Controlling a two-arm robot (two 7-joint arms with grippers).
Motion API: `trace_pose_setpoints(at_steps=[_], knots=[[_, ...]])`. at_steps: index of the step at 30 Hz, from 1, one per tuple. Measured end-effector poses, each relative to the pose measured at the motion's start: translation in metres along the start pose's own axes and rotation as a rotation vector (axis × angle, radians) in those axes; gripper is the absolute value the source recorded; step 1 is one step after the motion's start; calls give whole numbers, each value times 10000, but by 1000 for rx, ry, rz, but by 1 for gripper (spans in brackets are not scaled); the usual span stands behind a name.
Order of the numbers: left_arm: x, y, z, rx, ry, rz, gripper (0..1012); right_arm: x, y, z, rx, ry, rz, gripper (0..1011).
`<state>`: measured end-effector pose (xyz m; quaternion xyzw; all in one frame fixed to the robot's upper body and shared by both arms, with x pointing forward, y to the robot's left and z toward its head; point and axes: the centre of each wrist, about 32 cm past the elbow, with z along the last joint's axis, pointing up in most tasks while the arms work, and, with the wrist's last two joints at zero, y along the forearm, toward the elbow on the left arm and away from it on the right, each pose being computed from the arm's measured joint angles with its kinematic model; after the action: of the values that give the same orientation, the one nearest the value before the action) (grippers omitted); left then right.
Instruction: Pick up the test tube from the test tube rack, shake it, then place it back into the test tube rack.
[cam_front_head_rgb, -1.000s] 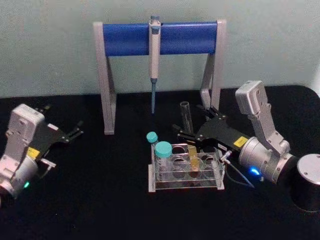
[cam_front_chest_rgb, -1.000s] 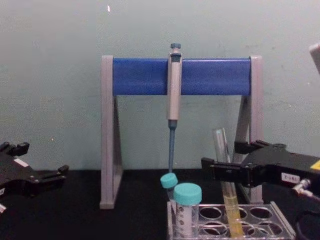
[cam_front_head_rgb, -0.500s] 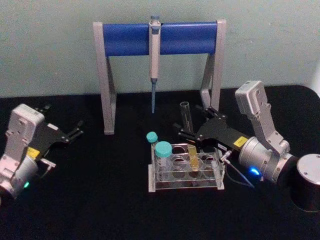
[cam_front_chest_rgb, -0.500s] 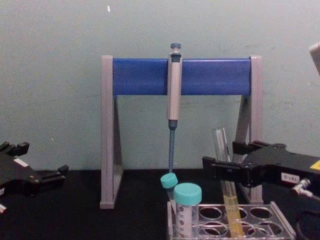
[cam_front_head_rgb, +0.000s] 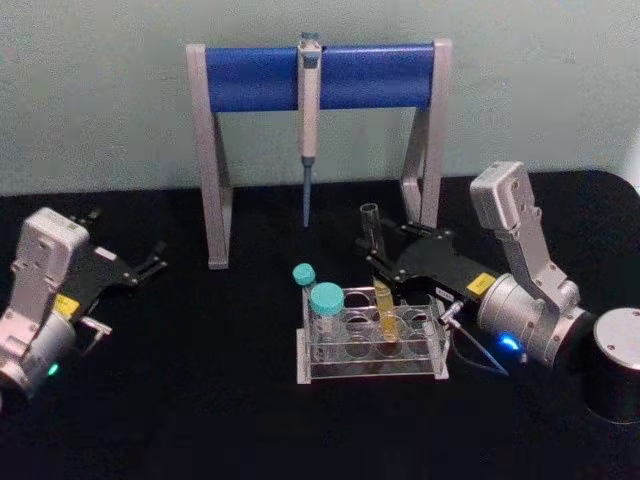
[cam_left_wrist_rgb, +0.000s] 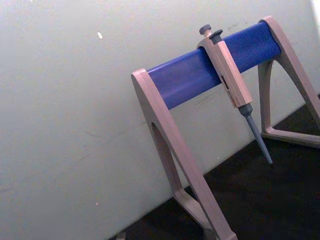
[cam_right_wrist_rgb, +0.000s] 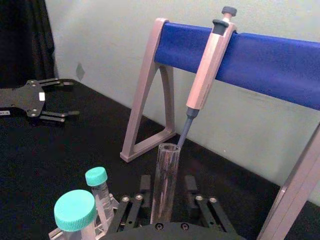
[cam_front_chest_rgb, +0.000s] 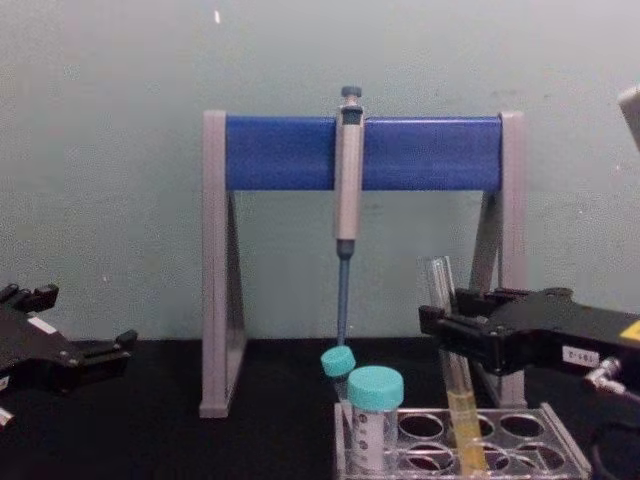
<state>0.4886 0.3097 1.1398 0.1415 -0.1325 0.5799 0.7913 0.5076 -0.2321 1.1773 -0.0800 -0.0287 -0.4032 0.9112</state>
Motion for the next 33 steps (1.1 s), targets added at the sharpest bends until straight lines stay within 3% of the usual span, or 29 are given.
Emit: trace_pose_setpoints(at_steps=[8,23,33], knots=[[0,0,0,0,0,0,1001,0,0,1,0,0,0,232],[0,0,0,0,0,0,1001,1,-1,0,1,0,0,232],[0,0,0,0,0,0,1001,41,-111,69,95,28,11,230]])
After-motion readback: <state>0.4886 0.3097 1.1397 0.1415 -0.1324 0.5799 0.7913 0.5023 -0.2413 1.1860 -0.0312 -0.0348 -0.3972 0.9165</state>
